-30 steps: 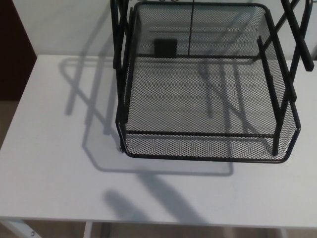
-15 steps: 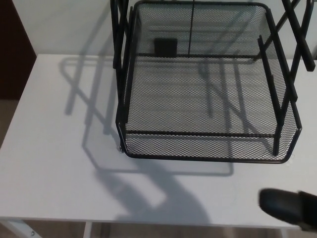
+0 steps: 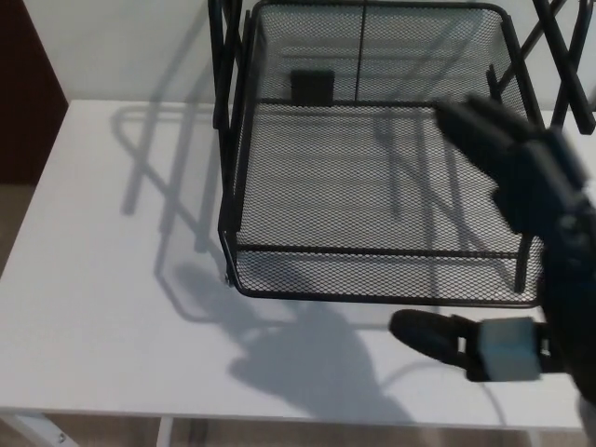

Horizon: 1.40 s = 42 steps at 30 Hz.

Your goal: The robot walks towards a file tray kept in the middle of a desk and uses its right hand to grab a tray and pulls it out towards itself

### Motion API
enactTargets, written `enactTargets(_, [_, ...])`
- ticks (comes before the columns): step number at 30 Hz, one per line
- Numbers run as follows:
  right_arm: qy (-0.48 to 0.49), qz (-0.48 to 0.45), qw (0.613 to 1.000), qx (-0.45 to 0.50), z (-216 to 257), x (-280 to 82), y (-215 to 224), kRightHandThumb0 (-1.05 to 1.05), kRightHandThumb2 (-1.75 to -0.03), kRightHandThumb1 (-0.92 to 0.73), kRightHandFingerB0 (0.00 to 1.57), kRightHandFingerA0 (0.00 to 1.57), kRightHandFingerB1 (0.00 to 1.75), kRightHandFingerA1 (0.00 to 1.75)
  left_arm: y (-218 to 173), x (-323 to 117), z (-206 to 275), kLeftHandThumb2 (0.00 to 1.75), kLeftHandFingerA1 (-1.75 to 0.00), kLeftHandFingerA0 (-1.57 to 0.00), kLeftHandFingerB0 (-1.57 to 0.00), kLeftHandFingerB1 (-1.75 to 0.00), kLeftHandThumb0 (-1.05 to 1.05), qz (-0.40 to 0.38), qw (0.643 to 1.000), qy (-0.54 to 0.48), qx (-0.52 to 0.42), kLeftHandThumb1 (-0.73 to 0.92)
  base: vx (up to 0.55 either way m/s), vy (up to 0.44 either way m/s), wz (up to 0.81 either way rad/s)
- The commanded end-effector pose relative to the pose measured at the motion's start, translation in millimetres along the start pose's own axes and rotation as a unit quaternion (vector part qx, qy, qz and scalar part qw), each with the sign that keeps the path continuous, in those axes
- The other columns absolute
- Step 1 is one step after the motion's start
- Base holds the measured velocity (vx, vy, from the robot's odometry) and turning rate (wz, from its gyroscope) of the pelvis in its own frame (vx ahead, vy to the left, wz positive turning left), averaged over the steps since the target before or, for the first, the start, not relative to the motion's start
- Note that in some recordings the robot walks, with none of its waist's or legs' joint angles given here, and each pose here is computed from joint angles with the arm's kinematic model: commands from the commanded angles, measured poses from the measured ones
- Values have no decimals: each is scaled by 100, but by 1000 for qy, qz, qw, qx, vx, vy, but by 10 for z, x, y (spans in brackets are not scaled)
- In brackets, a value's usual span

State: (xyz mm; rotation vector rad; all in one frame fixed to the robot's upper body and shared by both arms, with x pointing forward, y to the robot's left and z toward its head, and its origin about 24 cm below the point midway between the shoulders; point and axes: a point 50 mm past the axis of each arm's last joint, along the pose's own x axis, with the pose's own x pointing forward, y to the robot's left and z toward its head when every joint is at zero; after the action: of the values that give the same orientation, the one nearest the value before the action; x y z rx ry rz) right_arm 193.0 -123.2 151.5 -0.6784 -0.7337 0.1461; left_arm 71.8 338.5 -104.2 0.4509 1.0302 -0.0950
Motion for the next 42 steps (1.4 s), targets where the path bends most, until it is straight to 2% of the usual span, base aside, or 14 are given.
enactTargets(1, [203, 313, 870, -322, -817, -183, 986, -35, -78, -10, 0, 2, 48, 53, 120, -28, 150, 58, -46, -64, -48, -52, -34, -10, 996, -34, 79, 58, 0, 0, 0])
enactTargets(4, [202, 322, 860, -339, -839, -214, 1042, -36, -81, -15, 0, 2, 48, 54, 123, -33, 155, 77, -56, -58, -44, -59, -40, -13, 996, -36, 83, 49, 0, 0, 0])
enactTargets(6, [204, 324, 858, -343, -849, -224, 1067, -36, -82, -17, 0, 2, 47, 53, 126, -32, 163, 58, -45, -64, -47, -51, -34, -15, 996, -36, 85, 59, 0, 0, 0])
enactTargets(7, [205, 327, 856, -345, -849, -230, 1079, -74, -78, -44, 17, 7, 43, 31, 130, -32, 164, 58, -45, -64, -47, -52, -34, -15, 996, -36, 86, 59, 0, 0, 0])
enactTargets(8, [204, 330, 853, -350, -851, -243, 1092, -36, -84, -19, 0, 2, 48, 53, 135, -37, 169, 58, -45, -64, -48, -51, -35, -15, 995, -38, 96, 59, 0, 0, 0])
enactTargets(11, [204, 333, 848, -359, -856, -258, 1116, -37, -84, -19, 0, 2, 48, 53, 141, -38, 178, 58, -45, -64, -48, -52, -35, -16, 995, -38, 93, 58, 0, 0, 0])
enactTargets(12, [204, 336, 845, -362, -853, -264, 1124, -69, -55, -49, 20, 6, 33, 34, 140, -38, 178, 58, -45, -64, -49, -52, -35, -16, 995, -39, 93, 58, 0, 0, 0])
enactTargets(13, [204, 338, 842, -367, -852, -271, 1132, -73, -79, -43, 15, 4, 43, 33, 139, -39, 177, 58, -45, -64, -49, -51, -36, -17, 995, -38, 95, 58, 0, 0, 0])
enactTargets(25, [171, 292, 811, -478, -760, -245, 1170, -81, -60, -50, 11, 0, 34, 34, 142, -31, 195, 58, -45, -64, -49, -51, -36, -21, 994, -38, 104, 58, 0, 0, 0])
enactTargets(28, [145, 286, 806, -498, -643, -279, 1214, -74, -88, -44, 0, 0, 35, 21, 137, -32, 183, 58, -45, -64, -48, -50, -37, -22, 993, -32, 113, 59, 0, 0, 0])
enactTargets(35, [121, 293, 803, -504, -498, -318, 1271, -78, -86, -47, 9, 3, 37, 8, 142, -31, 185, 58, -45, -64, -49, -51, -38, -24, 993, -35, 106, 58, 0, 0, 0])
enactTargets(37, [102, 283, 808, -506, -404, -327, 1254, -80, -57, -52, 7, 0, 33, 30, 138, -32, 192, 58, -46, -64, -50, -51, -36, -24, 993, -37, 111, 58, 0, 0, 0])
enactTargets(38, [95, 278, 810, -507, -379, -321, 1243, -76, -86, -44, 5, 0, 35, 12, 139, -33, 192, 58, -45, -64, -49, -51, -37, -25, 993, -37, 111, 58, 0, 0, 0])
enactTargets(42, [76, 261, 816, -510, -309, -276, 1203, -77, -85, -46, 7, 3, 30, 10, 158, -34, 203, 57, -45, -64, -50, -51, -36, -23, 993, -37, 112, 58, 0, 0, 0])
